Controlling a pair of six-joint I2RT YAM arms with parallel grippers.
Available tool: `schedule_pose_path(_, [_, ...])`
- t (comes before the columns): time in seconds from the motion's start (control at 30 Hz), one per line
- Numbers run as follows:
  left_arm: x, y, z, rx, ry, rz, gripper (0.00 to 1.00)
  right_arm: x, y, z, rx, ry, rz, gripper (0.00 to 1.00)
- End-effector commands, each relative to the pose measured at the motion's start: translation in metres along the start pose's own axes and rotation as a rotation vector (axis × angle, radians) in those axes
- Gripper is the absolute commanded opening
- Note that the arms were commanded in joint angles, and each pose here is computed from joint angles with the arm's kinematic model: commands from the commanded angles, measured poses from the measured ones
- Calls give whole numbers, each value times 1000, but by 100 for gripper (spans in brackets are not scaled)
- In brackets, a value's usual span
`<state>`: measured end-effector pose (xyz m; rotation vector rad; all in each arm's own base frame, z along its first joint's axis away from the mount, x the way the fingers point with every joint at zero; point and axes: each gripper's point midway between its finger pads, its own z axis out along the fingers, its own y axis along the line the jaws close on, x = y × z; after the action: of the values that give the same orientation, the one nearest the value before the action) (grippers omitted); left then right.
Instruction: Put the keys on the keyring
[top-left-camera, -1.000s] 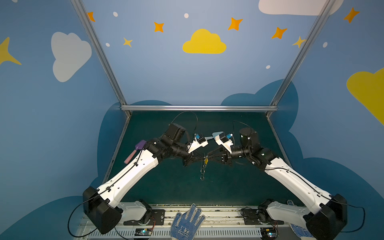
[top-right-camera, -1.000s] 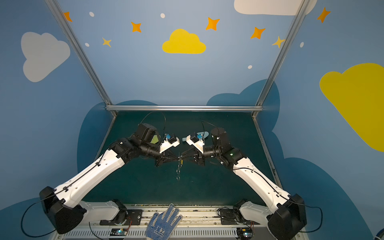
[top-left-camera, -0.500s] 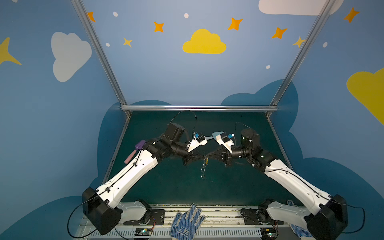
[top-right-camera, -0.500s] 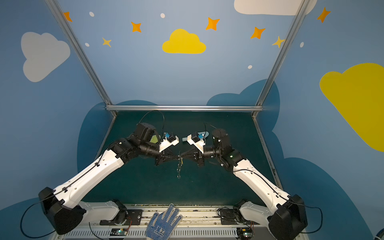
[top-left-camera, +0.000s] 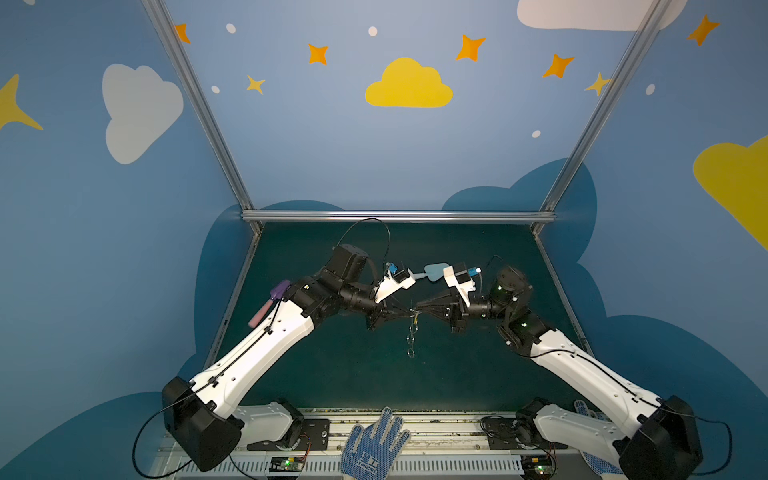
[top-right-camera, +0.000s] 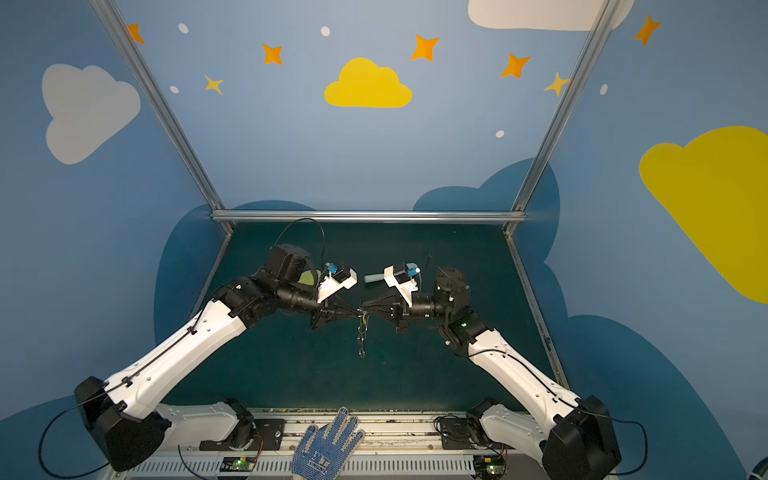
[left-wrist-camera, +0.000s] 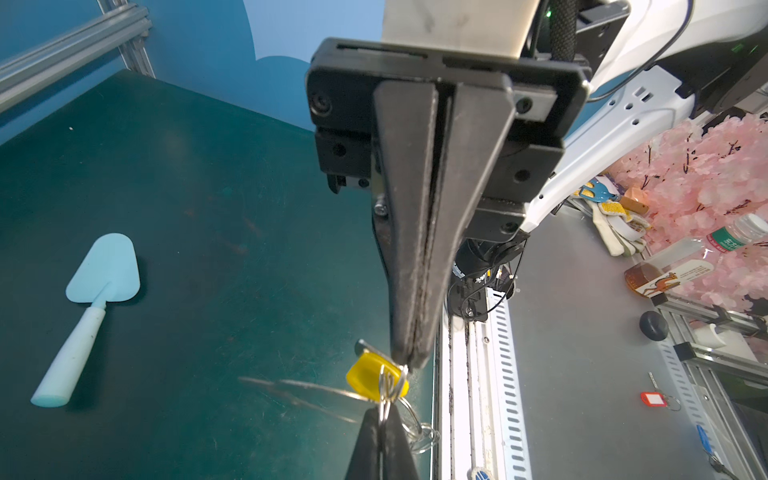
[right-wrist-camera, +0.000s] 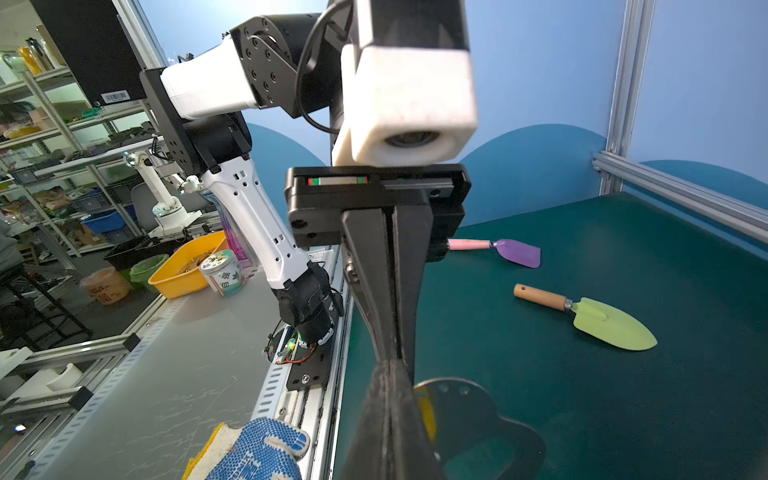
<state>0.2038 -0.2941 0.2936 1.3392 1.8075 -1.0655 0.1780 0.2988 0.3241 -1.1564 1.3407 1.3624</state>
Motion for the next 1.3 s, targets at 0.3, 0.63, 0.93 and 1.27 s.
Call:
schedule_pose_path(0.3, [4, 4, -2, -51, -29, -4, 7, -40, 0, -10, 87, -155, -86, 0])
schedule_pose_path(0.63, [-6, 4, -5, -78, -75, 21, 12, -45, -17, -16, 214, -195, -31, 0])
schedule_pose_path(0.93, [-19, 27, -18, -269, -139, 83, 25, -39, -2, -8, 135, -162, -32, 0])
schedule_pose_path(1.27, [-26, 12, -15, -191, -180, 181, 48, -38, 6, -4, 74, -145, -24, 0])
